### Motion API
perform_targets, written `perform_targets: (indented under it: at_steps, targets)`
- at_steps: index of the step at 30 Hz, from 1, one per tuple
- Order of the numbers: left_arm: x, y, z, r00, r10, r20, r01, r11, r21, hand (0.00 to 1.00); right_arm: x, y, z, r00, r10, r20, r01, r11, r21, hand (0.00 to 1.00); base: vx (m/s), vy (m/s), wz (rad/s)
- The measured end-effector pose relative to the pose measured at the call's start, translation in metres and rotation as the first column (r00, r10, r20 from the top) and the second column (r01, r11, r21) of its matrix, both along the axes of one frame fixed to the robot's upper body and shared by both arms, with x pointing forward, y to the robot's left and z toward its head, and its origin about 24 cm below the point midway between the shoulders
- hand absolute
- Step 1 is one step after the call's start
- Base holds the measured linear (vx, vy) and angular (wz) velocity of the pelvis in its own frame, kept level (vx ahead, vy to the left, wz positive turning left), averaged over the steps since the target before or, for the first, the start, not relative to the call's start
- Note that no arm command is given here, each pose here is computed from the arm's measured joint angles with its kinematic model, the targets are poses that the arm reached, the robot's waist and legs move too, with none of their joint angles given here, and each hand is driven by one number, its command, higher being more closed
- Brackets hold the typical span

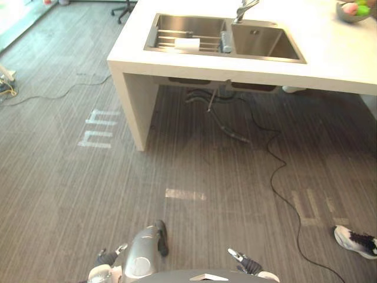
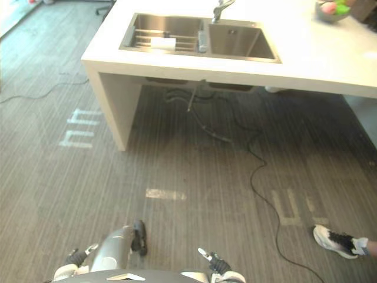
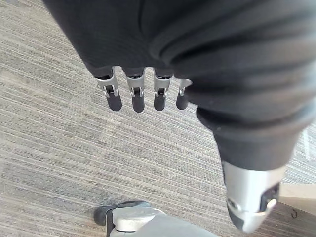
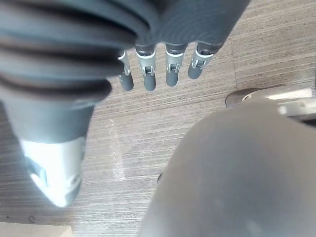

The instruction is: Walk over to the sink, pick up the cup, carry it to the dishwasher, place the cup inside the dishwasher, then close the dishwasher door

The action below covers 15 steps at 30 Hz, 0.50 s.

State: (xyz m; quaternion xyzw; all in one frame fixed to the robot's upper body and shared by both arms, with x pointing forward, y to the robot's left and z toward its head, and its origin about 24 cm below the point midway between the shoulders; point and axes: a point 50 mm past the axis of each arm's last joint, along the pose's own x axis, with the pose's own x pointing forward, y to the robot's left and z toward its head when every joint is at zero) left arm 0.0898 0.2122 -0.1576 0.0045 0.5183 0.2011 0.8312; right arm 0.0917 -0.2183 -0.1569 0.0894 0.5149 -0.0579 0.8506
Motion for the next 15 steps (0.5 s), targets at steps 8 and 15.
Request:
perform_targets:
  at_steps: [8, 15]
  targets:
    - [0.010, 0.011, 0.007, 0.995, -0.087, 0.059, 0.081, 0.993, 0.091, 0.00, -0.005, 0.008, -0.004, 0.998, 0.015, -0.057, -0.014, 1.000, 0.018, 0.00, 0.39, 0.127, -0.22]
    - [0.141, -0.035, 0.104, 0.764, -0.292, 0.575, 0.157, 0.949, 0.272, 0.00, -0.041, 0.012, -0.010, 0.990, -0.021, -0.136, 0.023, 1.000, 0.013, 0.00, 0.41, 0.021, 0.48]
